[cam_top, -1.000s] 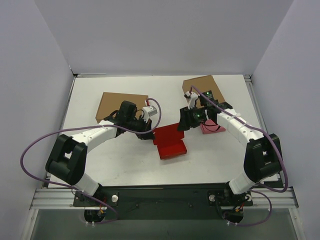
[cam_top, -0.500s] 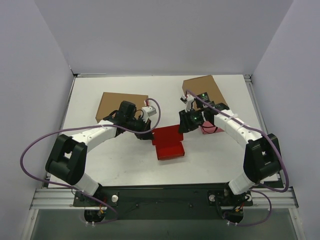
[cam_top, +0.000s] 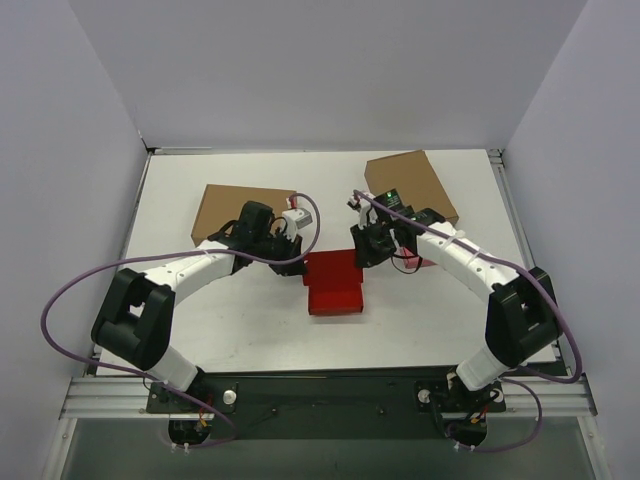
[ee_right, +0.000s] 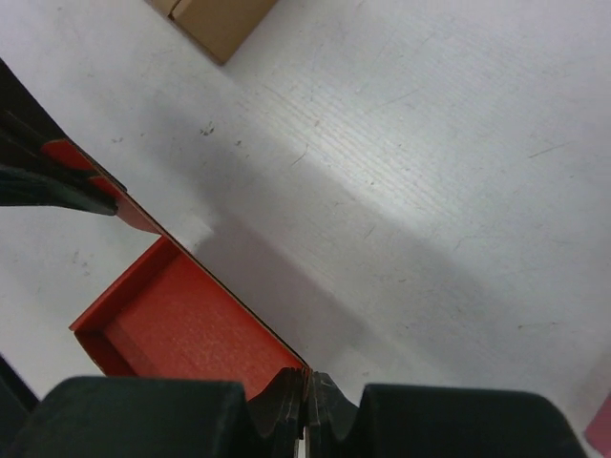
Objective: Fold the paper box
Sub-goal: Adjust the paper box at the center of the board, then close the paper box at the center of the board.
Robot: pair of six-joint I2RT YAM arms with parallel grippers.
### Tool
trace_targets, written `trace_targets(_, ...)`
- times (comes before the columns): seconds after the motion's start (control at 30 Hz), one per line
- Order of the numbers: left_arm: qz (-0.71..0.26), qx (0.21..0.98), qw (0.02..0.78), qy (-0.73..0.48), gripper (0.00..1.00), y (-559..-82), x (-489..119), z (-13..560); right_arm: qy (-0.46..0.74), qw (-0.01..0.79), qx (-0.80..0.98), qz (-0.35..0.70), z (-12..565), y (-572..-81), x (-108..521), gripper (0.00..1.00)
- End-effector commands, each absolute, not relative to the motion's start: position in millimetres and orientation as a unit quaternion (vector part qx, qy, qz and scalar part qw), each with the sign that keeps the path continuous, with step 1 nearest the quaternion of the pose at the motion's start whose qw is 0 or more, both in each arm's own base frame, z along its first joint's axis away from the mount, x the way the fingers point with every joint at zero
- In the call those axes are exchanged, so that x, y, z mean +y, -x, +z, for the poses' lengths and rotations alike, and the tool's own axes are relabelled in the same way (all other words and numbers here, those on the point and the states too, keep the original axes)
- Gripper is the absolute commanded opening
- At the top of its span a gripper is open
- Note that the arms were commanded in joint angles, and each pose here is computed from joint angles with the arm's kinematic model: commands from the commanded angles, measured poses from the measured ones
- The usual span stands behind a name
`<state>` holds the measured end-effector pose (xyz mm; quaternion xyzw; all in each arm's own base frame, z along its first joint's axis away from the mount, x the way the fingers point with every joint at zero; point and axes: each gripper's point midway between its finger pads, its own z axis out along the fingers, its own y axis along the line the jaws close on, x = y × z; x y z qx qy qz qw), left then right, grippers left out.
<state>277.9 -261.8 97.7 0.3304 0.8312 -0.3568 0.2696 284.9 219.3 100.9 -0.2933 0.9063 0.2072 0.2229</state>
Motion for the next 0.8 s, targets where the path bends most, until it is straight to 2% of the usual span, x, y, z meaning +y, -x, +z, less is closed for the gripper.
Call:
trace_targets(0.0,-0.335,0.827,0.347,-0.289,0.0,-320.6,-282.7,127.8,0.239,0.28,0.922,0.122,113.7,-319.4,216.5,0.0)
trace_targets(0.23,-0.281,0.855,0.381,-0.214,0.0,-364.3,-306.8,133.3,0.14,0.366,0.919,0.041,138.8,-373.9,209.6,0.0)
trace_targets(0.4,-0.268,0.857,0.409,-0.163,0.0,-392.8,-319.7,141.8,0.089,0.411,0.906,0.041,147.0,-399.8,215.0,0.0)
trace_targets(0.63,-0.209,0.856,0.449,-0.15,0.0,-417.0,-323.4,136.3,0.049,0.45,0.891,0.037,146.0,-416.7,215.1,0.0)
trace_targets(0.77,-0.208,0.842,0.479,-0.134,0.0,-421.1,-324.1,137.5,0.028,0.486,0.872,0.049,143.9,-419.8,213.3,0.0)
